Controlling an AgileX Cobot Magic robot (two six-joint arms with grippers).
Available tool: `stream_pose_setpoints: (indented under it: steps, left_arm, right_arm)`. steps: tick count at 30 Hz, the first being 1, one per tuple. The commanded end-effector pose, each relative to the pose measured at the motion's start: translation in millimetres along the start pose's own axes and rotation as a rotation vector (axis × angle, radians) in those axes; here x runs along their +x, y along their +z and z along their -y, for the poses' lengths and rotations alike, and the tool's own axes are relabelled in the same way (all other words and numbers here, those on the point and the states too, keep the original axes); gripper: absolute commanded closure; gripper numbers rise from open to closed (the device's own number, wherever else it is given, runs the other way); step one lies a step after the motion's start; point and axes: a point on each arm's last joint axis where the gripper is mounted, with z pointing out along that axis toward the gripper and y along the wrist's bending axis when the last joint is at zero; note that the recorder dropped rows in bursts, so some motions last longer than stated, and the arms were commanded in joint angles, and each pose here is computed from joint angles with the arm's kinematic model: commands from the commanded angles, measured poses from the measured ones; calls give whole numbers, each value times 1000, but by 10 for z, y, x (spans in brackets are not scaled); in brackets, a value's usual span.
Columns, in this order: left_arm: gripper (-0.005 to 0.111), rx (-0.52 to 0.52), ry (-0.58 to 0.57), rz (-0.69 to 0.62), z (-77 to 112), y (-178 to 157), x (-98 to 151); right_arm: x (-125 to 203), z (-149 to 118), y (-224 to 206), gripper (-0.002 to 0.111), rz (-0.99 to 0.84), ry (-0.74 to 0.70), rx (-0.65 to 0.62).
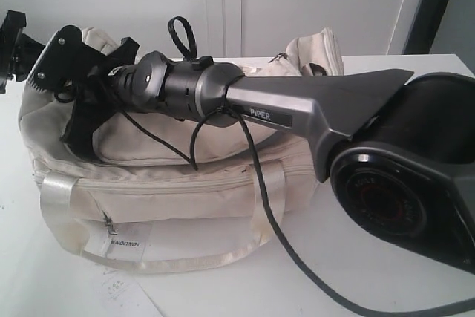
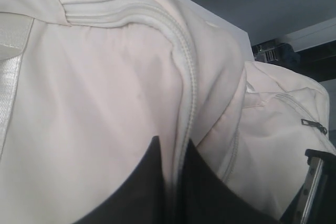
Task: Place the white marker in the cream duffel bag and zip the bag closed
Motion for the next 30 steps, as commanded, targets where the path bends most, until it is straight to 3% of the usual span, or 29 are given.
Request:
stream_pose_setpoints:
  steps: [1, 14, 23, 30]
  left_arm:
    - [107, 44, -16, 7, 21, -96, -23]
    - [107, 36, -24, 25, -23, -166, -43]
    - [107, 36, -26, 28, -25, -171, -46]
    - [107, 34, -27, 32, -27, -171, -50]
  right_arm:
    - [-142, 117, -120, 108, 27, 76, 7]
    - [-326, 117, -302, 108, 16, 311, -104]
    - [-337, 36, -413, 108, -72, 176, -231]
    - [-369, 16, -488, 108, -99, 149, -283]
